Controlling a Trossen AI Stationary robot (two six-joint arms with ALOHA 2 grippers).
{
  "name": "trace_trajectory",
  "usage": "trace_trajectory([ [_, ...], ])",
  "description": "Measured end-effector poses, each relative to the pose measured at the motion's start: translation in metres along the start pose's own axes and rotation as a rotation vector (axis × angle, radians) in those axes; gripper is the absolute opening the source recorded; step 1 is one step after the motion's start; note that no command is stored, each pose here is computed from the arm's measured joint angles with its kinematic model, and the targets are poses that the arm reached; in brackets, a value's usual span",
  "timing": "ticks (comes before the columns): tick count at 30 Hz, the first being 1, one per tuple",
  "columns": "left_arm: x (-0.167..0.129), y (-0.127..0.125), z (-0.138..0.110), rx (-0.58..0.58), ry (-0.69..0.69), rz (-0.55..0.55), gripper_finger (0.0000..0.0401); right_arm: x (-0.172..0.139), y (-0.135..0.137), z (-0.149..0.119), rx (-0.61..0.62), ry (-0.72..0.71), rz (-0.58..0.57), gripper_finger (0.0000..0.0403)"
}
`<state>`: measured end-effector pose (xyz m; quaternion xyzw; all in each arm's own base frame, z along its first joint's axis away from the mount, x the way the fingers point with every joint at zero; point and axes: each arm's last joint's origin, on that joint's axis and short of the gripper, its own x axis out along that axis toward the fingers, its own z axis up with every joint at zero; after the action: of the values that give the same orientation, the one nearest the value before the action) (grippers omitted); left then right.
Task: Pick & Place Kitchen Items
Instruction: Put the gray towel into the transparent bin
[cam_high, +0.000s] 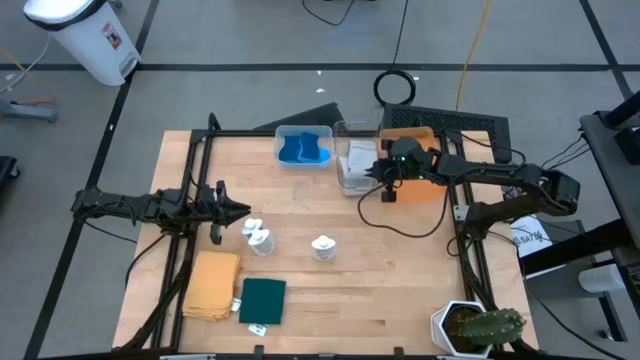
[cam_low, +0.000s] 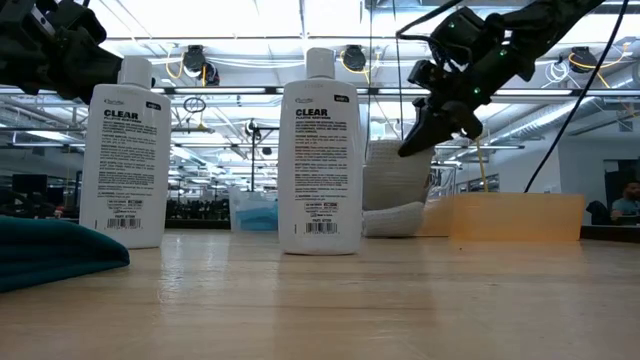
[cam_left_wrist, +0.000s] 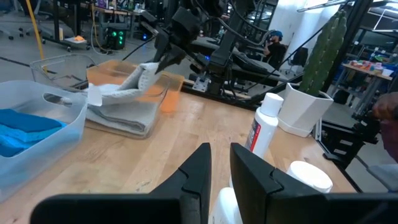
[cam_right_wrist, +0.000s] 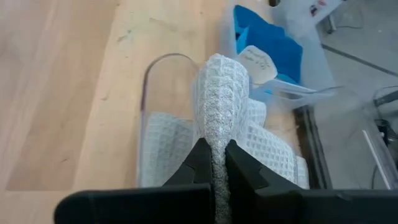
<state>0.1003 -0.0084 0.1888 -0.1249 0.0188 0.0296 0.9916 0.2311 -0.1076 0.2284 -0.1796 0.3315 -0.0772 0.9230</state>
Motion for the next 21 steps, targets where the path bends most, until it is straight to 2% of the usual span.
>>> trace_trajectory([
  [5, 0.000, 0.000, 0.000, 0.000, 0.000, 0.000, 0.0063, 0.000, -0.001, 0.000, 0.007, -0.004, 0.004, 0.0002],
  [10, 0.000, 0.000, 0.000, 0.000, 0.000, 0.000, 0.0063, 0.001, -0.001, -0.001, 0.085, -0.001, 0.006, 0.0008],
  [17, 0.000, 0.000, 0.000, 0.000, 0.000, 0.000, 0.0063, 0.007, 0.000, -0.007, 0.219, 0.054, 0.026, 0.0069],
  [21, 0.000, 0.000, 0.000, 0.000, 0.000, 0.000, 0.0063, 0.016, 0.002, -0.013, 0.242, 0.092, 0.051, 0.0101],
])
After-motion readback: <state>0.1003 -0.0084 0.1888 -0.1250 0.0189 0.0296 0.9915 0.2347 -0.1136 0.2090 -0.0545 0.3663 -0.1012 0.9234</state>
